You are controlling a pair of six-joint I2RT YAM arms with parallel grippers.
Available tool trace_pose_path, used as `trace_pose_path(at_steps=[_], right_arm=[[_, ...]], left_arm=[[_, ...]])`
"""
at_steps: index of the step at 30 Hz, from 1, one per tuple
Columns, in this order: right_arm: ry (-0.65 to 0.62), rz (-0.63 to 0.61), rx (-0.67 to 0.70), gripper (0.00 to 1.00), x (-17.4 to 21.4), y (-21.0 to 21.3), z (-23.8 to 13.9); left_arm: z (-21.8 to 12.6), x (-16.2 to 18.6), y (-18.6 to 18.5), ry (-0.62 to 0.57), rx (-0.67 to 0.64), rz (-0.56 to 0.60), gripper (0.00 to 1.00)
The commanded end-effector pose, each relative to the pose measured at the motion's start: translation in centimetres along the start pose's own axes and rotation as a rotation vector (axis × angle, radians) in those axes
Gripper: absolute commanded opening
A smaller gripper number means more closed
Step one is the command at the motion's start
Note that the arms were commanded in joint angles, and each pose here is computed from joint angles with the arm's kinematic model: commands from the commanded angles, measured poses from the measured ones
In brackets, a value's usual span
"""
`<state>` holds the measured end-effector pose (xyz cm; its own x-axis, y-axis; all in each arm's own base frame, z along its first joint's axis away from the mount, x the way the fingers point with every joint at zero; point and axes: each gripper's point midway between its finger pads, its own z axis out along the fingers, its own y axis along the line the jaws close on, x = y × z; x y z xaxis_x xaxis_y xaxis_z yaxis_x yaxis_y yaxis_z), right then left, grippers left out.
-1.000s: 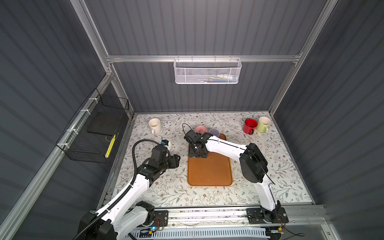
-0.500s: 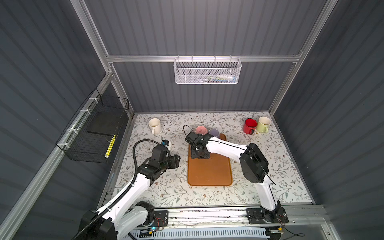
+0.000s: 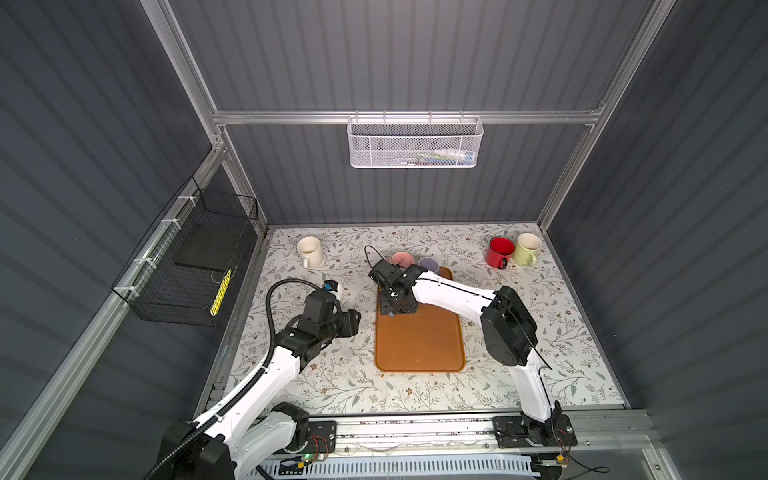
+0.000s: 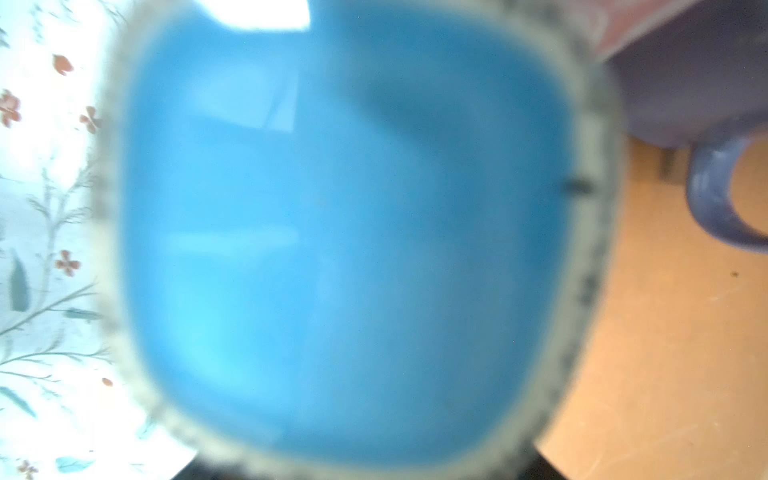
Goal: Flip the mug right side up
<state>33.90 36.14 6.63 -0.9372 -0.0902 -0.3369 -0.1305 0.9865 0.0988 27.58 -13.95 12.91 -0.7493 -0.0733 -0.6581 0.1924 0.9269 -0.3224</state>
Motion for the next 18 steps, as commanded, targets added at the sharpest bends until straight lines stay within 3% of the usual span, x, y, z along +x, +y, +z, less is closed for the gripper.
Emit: trace_pose_path(at_steps=[1,13,18], right_arm=[[0.008,-0.015,0.021,0.65,0.0,-0.3,0.3],[0.001,-0.046,0.081,0.62,0.7,-2.9,-0.4],[0.006,-0.083,0.017,0.61,0.4,-1.4,-0.4]], left_arm=[[-0.2,-0.6,-0.1,-0.005,0.000,0.011,0.65],[0.0,-0.7,-0.2,0.000,0.004,0.014,0.65],[-0.1,-0.7,-0.2,-0.003,0.004,0.015,0.65]])
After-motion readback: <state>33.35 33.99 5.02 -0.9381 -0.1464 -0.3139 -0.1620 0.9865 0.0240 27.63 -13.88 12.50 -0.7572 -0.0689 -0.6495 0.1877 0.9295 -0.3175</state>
